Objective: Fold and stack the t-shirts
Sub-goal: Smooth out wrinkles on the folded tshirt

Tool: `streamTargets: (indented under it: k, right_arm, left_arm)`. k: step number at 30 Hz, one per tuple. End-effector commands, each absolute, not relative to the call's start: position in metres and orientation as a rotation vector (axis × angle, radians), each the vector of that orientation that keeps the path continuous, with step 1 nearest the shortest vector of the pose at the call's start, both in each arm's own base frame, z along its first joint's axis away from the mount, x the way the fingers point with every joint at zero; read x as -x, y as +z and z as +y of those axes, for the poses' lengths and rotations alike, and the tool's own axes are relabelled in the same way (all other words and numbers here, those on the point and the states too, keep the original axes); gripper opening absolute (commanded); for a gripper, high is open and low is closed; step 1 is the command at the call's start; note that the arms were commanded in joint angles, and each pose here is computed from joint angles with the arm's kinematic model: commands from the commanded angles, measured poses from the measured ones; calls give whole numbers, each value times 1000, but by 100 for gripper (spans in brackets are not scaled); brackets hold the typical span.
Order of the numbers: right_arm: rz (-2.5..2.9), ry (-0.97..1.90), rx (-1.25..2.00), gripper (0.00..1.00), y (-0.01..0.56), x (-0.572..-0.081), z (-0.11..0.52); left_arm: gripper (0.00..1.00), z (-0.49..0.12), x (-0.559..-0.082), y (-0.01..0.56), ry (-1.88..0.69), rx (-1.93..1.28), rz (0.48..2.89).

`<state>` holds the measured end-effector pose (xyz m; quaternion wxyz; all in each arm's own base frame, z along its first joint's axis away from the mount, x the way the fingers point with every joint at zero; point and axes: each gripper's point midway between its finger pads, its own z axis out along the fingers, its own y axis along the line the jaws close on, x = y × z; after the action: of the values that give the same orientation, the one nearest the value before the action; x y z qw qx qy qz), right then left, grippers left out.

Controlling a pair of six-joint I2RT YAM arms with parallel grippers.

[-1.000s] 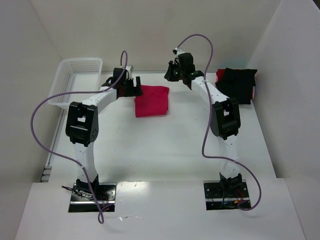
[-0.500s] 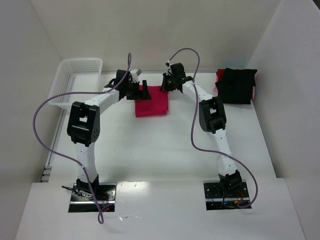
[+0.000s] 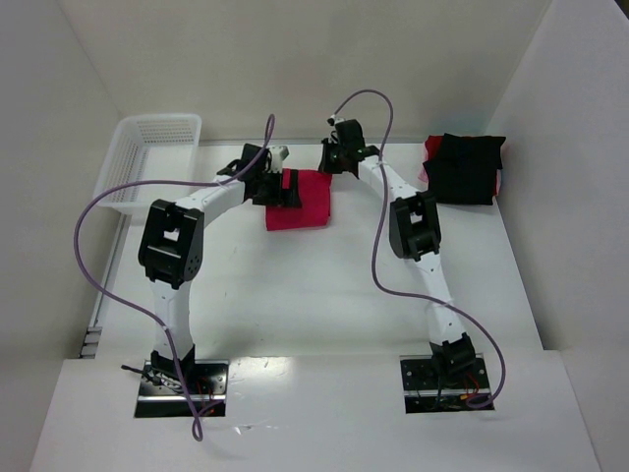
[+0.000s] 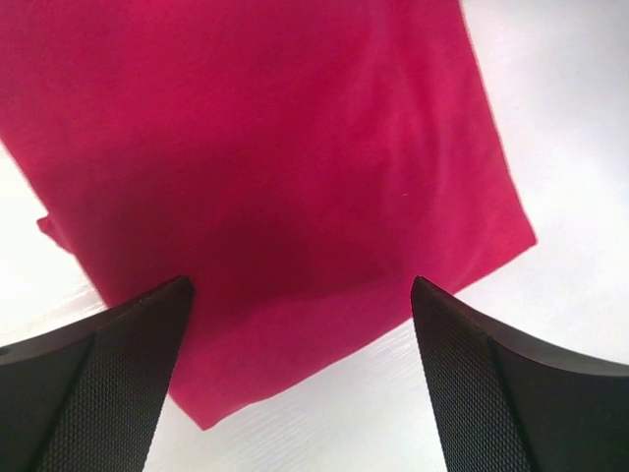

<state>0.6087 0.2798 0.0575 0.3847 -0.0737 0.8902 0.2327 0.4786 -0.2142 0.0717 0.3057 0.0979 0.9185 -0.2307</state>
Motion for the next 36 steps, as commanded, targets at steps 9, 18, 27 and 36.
streamTargets:
  k: [9,18,27,36]
  right_arm:
    - [1997,478,137,3,201,-647,227]
    - [2020,614,222,52,236,-592,230]
    - [2212,830,161,100,154,-510,236]
    - [2264,947,85,100,96,-496,245]
  left_arm:
    - [99,-192,-496,124,-447,-240,2343]
    - [99,-165,-487,127,-429,-112,2356]
    - [99,-148,-485,141,-420,-76,2321]
    - [99,-156,-486,144,-490,-37,2307]
